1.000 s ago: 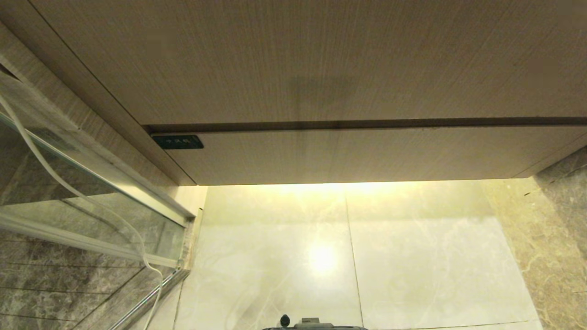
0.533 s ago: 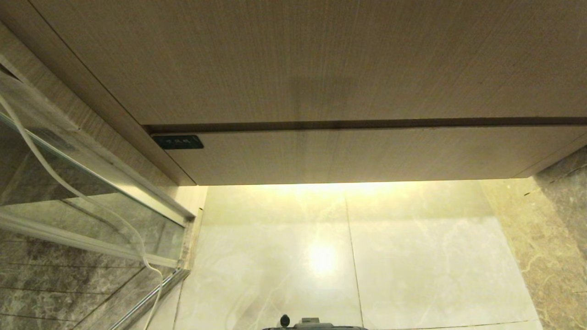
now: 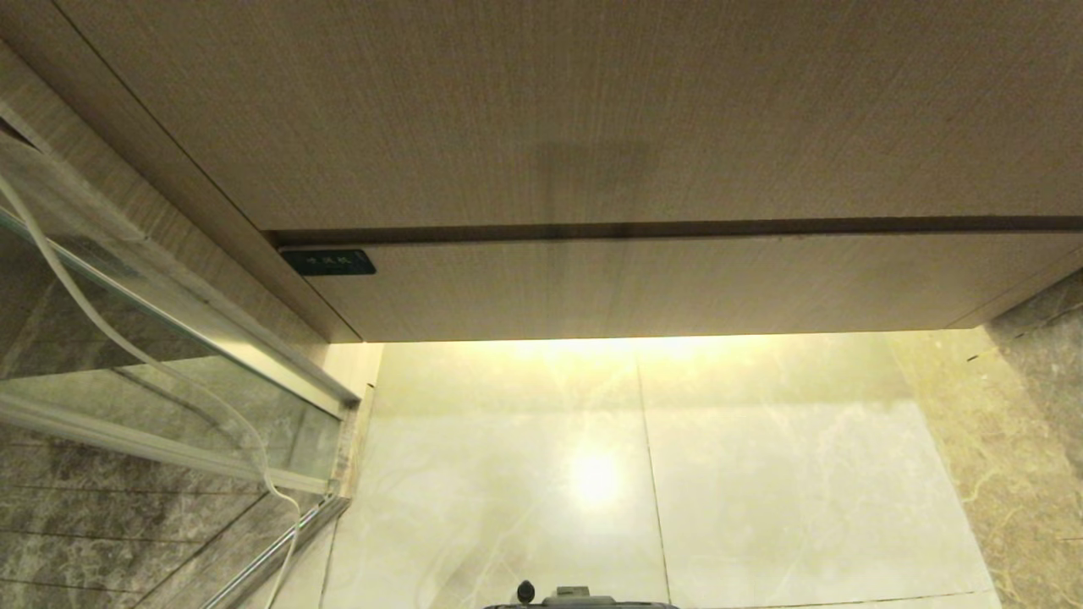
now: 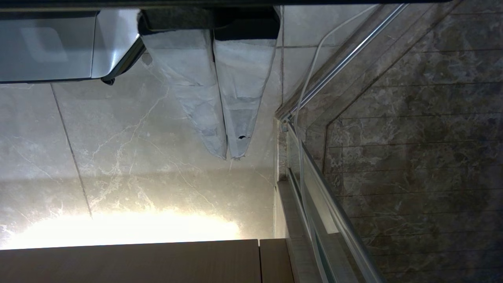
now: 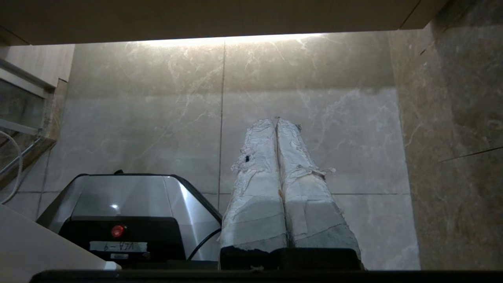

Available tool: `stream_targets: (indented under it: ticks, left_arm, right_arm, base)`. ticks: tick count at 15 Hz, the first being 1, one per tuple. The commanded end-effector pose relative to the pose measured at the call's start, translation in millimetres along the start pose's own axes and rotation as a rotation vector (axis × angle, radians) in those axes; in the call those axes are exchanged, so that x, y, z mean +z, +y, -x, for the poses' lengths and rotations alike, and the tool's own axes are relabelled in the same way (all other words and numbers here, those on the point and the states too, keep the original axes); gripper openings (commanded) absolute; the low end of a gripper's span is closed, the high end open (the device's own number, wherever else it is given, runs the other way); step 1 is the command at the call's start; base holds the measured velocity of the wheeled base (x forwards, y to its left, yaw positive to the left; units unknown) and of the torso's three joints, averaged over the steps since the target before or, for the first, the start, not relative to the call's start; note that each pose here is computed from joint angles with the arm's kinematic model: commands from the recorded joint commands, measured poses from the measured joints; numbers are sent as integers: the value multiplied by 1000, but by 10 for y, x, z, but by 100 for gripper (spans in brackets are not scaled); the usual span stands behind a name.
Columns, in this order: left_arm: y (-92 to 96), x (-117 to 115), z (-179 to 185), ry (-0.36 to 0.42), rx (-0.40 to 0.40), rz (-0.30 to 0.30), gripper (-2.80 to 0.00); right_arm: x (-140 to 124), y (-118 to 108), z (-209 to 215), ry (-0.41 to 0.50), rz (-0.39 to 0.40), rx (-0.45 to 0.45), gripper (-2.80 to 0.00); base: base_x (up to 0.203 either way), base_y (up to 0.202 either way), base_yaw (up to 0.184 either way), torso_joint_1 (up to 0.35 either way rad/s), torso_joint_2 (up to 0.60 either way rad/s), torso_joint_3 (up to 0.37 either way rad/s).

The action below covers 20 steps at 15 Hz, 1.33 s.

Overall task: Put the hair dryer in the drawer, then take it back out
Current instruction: Pull open the drawer

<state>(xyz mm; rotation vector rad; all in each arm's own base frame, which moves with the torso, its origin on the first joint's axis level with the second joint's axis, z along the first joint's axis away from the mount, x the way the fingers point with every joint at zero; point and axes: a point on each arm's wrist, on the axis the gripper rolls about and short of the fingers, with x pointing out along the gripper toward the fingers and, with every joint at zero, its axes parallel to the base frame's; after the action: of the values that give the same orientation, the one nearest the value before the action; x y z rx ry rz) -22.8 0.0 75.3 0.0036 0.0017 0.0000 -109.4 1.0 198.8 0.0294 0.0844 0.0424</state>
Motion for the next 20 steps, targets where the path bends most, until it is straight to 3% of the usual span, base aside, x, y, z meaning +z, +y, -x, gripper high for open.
stream_targets:
  ticks: [1, 10, 14, 16, 20]
  left_arm:
    - [0, 0, 0, 0, 0, 0, -280]
    - [0, -4, -1, 1, 0, 1, -280]
    - [0, 0, 0, 0, 0, 0, -280]
    - [0, -1, 0, 0, 0, 1, -280]
    - [0, 0, 0, 0, 0, 1, -280]
  right_arm:
    - [0, 0, -17, 16, -11, 1, -280]
    - [359, -8, -446, 136, -17, -2, -280]
    - [368, -27, -565, 216, -16, 25, -280]
    - [356, -59, -669, 271, -1, 100, -280]
    - [434, -17, -1131, 480, 71, 265, -280]
  base:
    - [0, 0, 0, 0, 0, 0]
    - [0, 0, 0, 0, 0, 0]
    - [0, 0, 0, 0, 0, 0]
    - [0, 0, 0, 0, 0, 0]
    - [0, 0, 0, 0, 0, 0]
